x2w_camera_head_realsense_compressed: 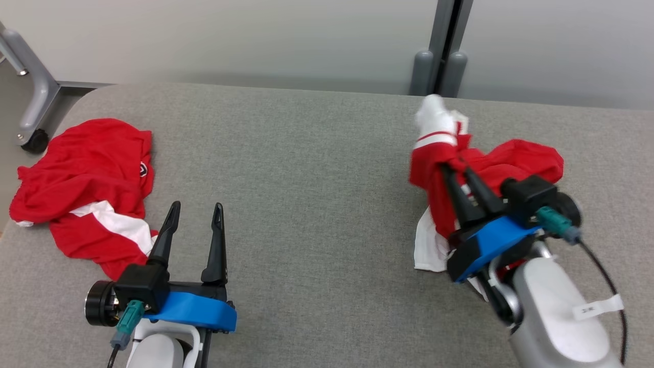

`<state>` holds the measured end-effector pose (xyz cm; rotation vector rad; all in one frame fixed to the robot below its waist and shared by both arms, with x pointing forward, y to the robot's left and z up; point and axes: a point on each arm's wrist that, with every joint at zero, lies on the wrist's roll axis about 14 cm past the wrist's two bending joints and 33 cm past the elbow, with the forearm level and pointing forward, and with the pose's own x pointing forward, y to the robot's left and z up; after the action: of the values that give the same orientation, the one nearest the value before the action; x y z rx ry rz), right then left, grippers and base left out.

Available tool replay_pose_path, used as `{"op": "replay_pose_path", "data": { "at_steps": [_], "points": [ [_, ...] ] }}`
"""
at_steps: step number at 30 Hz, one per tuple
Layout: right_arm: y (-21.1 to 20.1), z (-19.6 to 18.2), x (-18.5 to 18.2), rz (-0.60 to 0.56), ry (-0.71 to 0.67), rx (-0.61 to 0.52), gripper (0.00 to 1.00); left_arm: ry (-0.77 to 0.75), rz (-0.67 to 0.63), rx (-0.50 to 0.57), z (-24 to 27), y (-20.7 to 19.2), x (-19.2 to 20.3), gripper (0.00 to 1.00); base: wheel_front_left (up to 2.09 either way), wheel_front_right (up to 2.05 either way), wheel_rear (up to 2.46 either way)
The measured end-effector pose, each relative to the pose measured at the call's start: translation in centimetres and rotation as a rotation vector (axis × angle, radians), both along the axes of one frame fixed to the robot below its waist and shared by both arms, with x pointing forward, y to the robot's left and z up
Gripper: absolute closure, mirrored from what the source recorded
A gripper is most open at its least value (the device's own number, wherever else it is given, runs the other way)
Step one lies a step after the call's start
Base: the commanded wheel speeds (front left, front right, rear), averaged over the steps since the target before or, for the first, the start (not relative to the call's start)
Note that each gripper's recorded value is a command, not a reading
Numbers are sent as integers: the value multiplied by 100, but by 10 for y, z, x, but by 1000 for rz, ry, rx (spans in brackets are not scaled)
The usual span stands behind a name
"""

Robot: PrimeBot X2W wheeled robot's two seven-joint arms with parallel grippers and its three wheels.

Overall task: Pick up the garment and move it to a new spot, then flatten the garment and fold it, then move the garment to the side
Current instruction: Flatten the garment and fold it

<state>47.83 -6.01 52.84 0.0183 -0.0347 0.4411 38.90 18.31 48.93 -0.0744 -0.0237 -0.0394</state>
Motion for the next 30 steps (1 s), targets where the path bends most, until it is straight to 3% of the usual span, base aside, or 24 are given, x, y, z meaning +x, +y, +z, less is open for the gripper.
{"op": "replay_pose_path", "data": {
  "at_steps": [6,13,15,22,30],
  "points": [
    [92,-19,-36,249,70,20,100,2,37,-9,0,10,-6,0,0,0,0],
    [146,-47,-77,433,177,70,100,15,75,-16,-3,20,-12,0,0,0,0],
    [152,-52,-85,455,197,84,0,19,78,-16,-4,20,-12,0,0,0,0],
    [119,-34,-54,332,121,125,0,23,56,-19,-7,11,-6,0,0,0,0],
    [32,-7,-28,71,-9,114,0,9,0,-16,-3,-6,0,0,0,0,0]
  ]
}}
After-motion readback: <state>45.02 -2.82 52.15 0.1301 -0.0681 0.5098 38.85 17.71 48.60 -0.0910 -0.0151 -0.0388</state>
